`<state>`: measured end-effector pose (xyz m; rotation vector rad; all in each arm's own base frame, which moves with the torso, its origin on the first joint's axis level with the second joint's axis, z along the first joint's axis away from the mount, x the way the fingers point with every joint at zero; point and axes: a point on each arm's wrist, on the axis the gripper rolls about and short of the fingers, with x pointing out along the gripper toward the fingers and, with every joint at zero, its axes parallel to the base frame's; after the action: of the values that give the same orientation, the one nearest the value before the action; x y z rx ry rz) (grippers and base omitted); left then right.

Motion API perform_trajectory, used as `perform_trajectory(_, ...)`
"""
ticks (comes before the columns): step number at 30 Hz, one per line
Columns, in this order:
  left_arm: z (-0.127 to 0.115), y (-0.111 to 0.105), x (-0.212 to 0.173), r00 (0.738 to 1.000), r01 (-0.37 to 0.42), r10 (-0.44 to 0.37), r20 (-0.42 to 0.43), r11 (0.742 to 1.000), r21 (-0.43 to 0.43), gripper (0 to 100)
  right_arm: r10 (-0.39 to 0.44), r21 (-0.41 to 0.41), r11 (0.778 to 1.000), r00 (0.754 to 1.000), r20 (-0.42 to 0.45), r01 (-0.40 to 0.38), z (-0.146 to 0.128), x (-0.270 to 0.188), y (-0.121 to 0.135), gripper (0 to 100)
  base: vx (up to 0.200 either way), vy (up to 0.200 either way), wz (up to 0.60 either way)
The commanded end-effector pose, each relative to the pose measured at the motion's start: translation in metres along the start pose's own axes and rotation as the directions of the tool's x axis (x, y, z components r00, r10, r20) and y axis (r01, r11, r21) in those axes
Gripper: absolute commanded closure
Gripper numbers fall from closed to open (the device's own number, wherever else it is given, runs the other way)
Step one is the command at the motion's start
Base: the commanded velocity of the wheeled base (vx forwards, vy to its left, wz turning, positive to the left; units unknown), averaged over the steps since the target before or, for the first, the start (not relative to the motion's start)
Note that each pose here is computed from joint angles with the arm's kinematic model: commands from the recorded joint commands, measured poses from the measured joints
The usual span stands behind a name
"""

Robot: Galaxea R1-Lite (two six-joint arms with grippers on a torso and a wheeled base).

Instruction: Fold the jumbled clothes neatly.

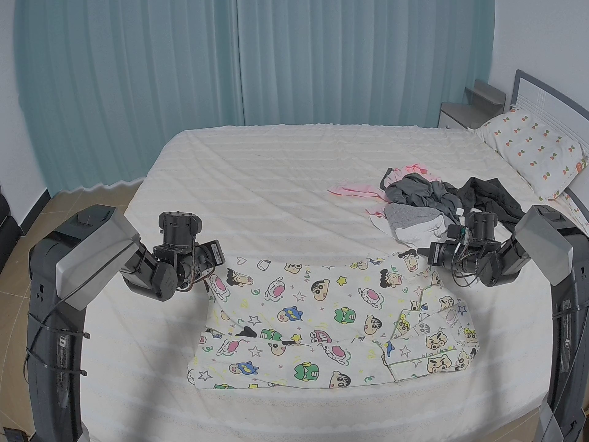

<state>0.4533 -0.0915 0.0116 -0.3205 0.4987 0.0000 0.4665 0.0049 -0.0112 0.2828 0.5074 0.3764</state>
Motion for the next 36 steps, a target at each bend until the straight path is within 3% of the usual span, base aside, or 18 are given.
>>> perform_trajectory(1,0.008,-0.003,-0.006,1.000,0.008,-0.008,0.020,1.000,-0.002,100,-0.008,0.048,0.999,1.000,0.030,0.007,0.000,-0.008,-0.005,100,0.000,0.000,0.00)
perform_trajectory(6,0.011,-0.004,-0.009,1.000,0.005,-0.005,0.026,1.000,0.001,100,0.042,0.088,0.995,0.996,0.083,-0.050,0.006,-0.017,-0.001,100,0.000,0.000,0.00)
perform_trajectory(20,0.007,0.000,-0.025,1.000,-0.008,0.009,-0.003,0.999,0.036,100,0.125,0.099,0.987,0.991,0.048,-0.129,0.009,-0.058,0.007,100,0.000,0.000,0.00)
perform_trajectory(32,-0.011,0.009,-0.051,1.000,-0.003,0.004,-0.022,0.999,0.048,100,0.156,0.068,0.986,0.988,-0.016,-0.154,-0.018,-0.091,0.009,100,0.000,0.000,0.00)
perform_trajectory(36,-0.032,0.019,-0.063,0.999,0.001,0.002,-0.036,0.997,0.080,100,0.147,0.044,0.989,0.986,-0.076,-0.143,-0.039,-0.104,0.011,100,0.000,0.000,0.00)
